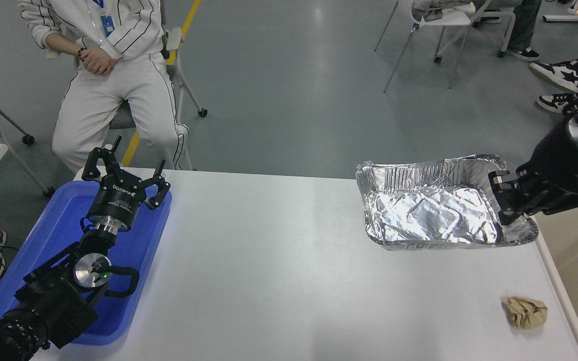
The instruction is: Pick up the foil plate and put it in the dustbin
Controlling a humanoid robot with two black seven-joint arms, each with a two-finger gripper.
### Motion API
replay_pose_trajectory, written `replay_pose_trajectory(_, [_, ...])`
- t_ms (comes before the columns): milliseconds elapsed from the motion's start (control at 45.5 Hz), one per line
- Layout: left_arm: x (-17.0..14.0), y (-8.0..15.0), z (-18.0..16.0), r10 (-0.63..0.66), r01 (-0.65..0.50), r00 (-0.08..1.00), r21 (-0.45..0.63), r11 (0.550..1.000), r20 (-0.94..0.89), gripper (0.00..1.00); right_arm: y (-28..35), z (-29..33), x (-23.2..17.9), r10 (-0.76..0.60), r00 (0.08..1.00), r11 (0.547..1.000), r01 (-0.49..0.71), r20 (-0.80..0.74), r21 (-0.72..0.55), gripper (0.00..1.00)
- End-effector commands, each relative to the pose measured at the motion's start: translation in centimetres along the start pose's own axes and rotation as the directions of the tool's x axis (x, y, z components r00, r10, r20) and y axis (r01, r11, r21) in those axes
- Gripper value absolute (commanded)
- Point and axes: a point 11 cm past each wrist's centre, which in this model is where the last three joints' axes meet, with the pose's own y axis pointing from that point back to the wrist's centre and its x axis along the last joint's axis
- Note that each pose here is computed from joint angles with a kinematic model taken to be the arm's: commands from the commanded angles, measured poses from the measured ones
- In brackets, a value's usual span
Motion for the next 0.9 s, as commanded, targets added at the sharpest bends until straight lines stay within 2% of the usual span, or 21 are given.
replay_pose_trajectory(0, [0.0, 0.0, 0.0, 0.000, 0.000, 1.000, 0.000, 1.000, 0.000, 1.00, 0.5, 0.1, 0.0, 0.008, 1.000, 1.000, -0.008, 0.003, 0.000, 0.00])
replay_pose_trajectory(374, [0.0, 0.0, 0.0, 0.000, 0.000, 1.000, 0.000, 1.000, 0.000, 1.00, 0.4, 1.3, -0.1, 0.010, 0.999, 1.000, -0.011, 0.049, 0.027, 0.00])
replay_pose_trajectory(659, [0.0, 0.0, 0.0, 0.000, 0.000, 1.000, 0.000, 1.000, 0.000, 1.00, -1.3, 7.3, -1.3, -0.023, 0.975, 1.000, 0.026, 0.219, -0.011, 0.00])
replay_pose_trajectory(879, [0.0, 0.0, 0.0, 0.000, 0.000, 1.000, -0.001, 1.000, -0.001, 1.00, -2.4, 12.4, -2.1, 0.058, 0.928, 0.995, -0.024, 0.368, -0.097, 0.00])
